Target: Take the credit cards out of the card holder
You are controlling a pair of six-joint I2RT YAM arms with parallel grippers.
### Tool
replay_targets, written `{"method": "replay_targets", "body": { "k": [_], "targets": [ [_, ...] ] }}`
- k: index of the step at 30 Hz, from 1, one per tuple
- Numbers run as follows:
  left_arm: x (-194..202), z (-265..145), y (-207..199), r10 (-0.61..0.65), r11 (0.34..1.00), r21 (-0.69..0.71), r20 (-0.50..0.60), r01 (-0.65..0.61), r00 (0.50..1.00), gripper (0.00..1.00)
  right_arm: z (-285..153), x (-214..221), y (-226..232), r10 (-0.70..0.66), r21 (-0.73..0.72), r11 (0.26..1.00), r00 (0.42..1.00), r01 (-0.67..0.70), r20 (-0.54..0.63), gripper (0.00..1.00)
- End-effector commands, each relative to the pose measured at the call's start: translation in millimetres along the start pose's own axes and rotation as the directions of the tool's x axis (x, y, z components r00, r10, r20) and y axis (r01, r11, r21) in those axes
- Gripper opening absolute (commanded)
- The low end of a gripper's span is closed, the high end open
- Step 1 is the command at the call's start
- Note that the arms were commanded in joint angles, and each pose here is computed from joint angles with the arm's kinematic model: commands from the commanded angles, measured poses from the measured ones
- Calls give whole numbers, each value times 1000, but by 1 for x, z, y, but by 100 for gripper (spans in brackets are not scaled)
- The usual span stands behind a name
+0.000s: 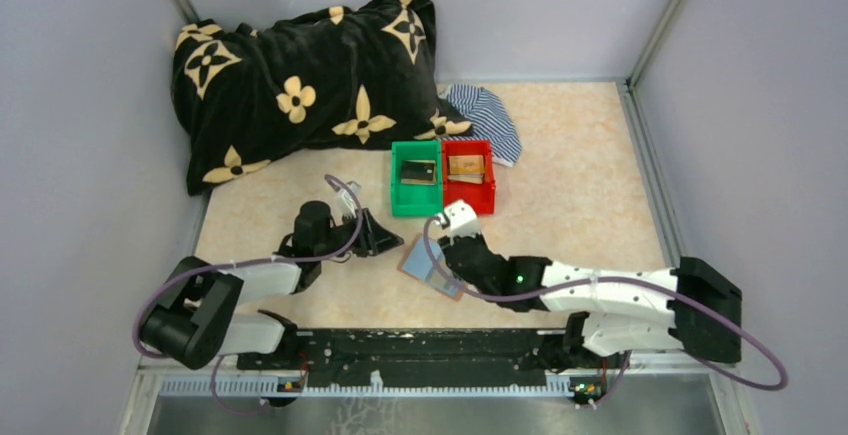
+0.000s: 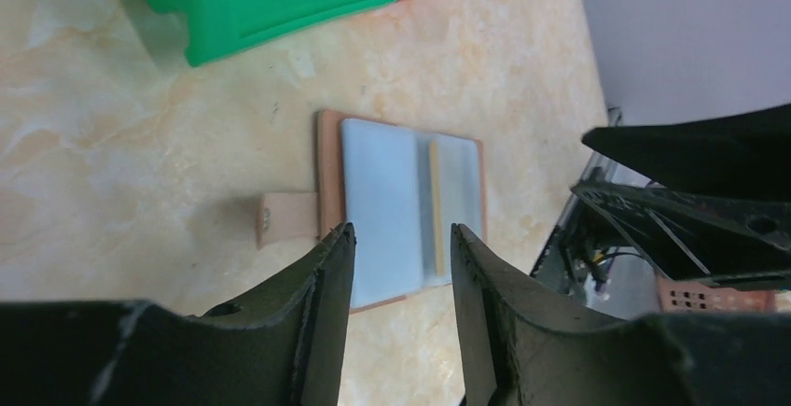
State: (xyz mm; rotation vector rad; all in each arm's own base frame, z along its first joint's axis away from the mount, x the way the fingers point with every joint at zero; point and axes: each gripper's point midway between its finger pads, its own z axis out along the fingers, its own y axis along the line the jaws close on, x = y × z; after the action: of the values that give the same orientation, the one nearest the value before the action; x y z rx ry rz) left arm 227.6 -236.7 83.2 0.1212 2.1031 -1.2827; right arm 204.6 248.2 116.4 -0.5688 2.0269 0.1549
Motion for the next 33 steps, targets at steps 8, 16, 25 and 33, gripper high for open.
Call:
{"method": "replay_targets", "body": {
  "k": [8,16,25,33],
  "targets": [
    [19,11,39,-12,990,-143,-70,2,998,46,-41,41,36,26,-216,976,999,-34,-42,0],
    [23,20,50,-67,982,-180,-89,50,994,43,-41,58,82,-78,-354,934,994,47,-74,0],
    [27,14,48,-85,980,-186,-100,65,991,43,-38,90,106,-160,-414,906,976,85,-150,0],
    [39,2,38,-94,983,-167,-134,71,986,43,-27,124,72,-83,-323,946,970,5,-229,0]
  ]
}}
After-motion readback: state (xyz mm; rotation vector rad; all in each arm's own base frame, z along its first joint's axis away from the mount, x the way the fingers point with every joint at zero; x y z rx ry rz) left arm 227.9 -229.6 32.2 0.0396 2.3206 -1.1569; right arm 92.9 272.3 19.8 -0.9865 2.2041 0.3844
